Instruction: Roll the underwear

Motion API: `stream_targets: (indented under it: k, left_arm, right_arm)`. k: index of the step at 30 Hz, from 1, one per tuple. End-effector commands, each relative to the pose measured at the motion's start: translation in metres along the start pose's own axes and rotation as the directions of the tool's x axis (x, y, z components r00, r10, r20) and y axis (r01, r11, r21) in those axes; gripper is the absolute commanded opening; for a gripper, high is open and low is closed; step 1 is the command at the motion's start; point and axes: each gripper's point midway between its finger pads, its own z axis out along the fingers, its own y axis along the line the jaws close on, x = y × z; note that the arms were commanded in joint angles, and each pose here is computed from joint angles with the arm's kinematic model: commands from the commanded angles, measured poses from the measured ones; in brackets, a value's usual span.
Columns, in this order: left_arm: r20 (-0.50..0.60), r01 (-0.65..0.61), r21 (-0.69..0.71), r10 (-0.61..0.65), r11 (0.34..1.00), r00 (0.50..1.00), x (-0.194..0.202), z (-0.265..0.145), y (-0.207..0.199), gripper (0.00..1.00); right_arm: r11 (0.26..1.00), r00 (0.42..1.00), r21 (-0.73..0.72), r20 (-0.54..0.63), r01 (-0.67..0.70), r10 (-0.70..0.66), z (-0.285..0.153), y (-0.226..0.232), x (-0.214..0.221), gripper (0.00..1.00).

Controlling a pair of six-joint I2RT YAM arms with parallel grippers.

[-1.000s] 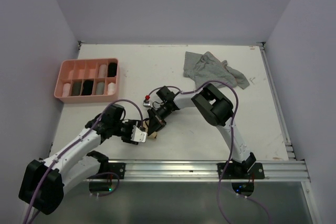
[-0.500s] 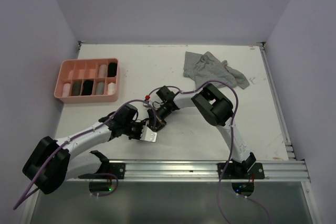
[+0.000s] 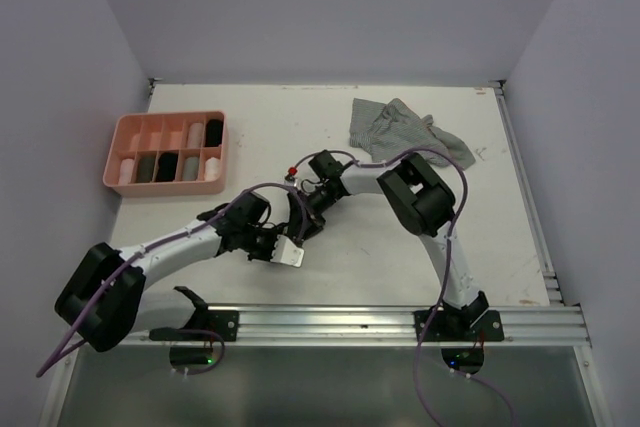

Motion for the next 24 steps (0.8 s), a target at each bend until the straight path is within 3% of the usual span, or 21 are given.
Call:
stream_targets:
  k: [1,6,11,12,15,16,19,20,21,23,24]
  left_arm:
    - [-0.137,0.114,0.215,-0.086,0.970,0.987,0.035,0.002,-0.066,0.00]
    - [-0.169,0.167,0.259,-0.125,0.951,0.978,0.033,0.002,-0.063,0.00]
    - [-0.167,0.278,0.359,-0.232,0.891,0.958,0.019,0.003,-0.058,0.00]
    - [-0.151,0.297,0.381,-0.258,0.876,0.954,0.013,0.007,-0.048,0.00]
    - [-0.167,0.371,0.445,-0.332,0.815,0.929,0.013,0.011,-0.031,0.00]
    - [-0.188,0.417,0.474,-0.373,0.776,0.909,0.015,0.007,-0.031,0.00]
    - [-0.214,0.478,0.524,-0.435,0.704,0.875,0.025,0.013,-0.010,0.00]
    - [-0.198,0.466,0.511,-0.429,0.723,0.881,0.025,0.016,0.012,0.00]
    - [-0.239,0.508,0.546,-0.458,0.666,0.856,0.032,0.020,0.007,0.00]
    - [-0.233,0.514,0.538,-0.468,0.668,0.853,0.034,0.026,0.032,0.01]
    - [-0.248,0.539,0.565,-0.494,0.625,0.833,0.039,0.035,0.030,0.01]
  right_arm:
    - [0.968,0.981,0.246,0.195,-0.044,-0.005,-0.039,-0.049,-0.042,0.52]
    - [0.944,0.940,0.326,0.335,-0.044,-0.072,-0.092,-0.032,-0.063,0.52]
    - [0.843,0.822,0.539,0.478,0.003,-0.309,-0.168,0.003,-0.062,0.55]
    - [0.819,0.767,0.571,0.499,0.059,-0.403,-0.186,0.036,-0.057,0.56]
    - [0.744,0.710,0.664,0.489,0.075,-0.507,-0.208,0.048,-0.037,0.57]
    - [0.721,0.660,0.686,0.497,0.098,-0.564,-0.220,0.070,-0.029,0.57]
    - [0.681,0.622,0.716,0.465,0.154,-0.630,-0.223,0.085,0.001,0.57]
    - [0.664,0.630,0.727,0.435,0.177,-0.644,-0.218,0.079,0.012,0.56]
    - [0.651,0.621,0.734,0.423,0.192,-0.660,-0.218,0.083,0.021,0.56]
    - [0.614,0.581,0.751,0.394,0.244,-0.713,-0.213,0.097,0.041,0.55]
    - [0.594,0.560,0.766,0.388,0.246,-0.732,-0.214,0.100,0.045,0.55]
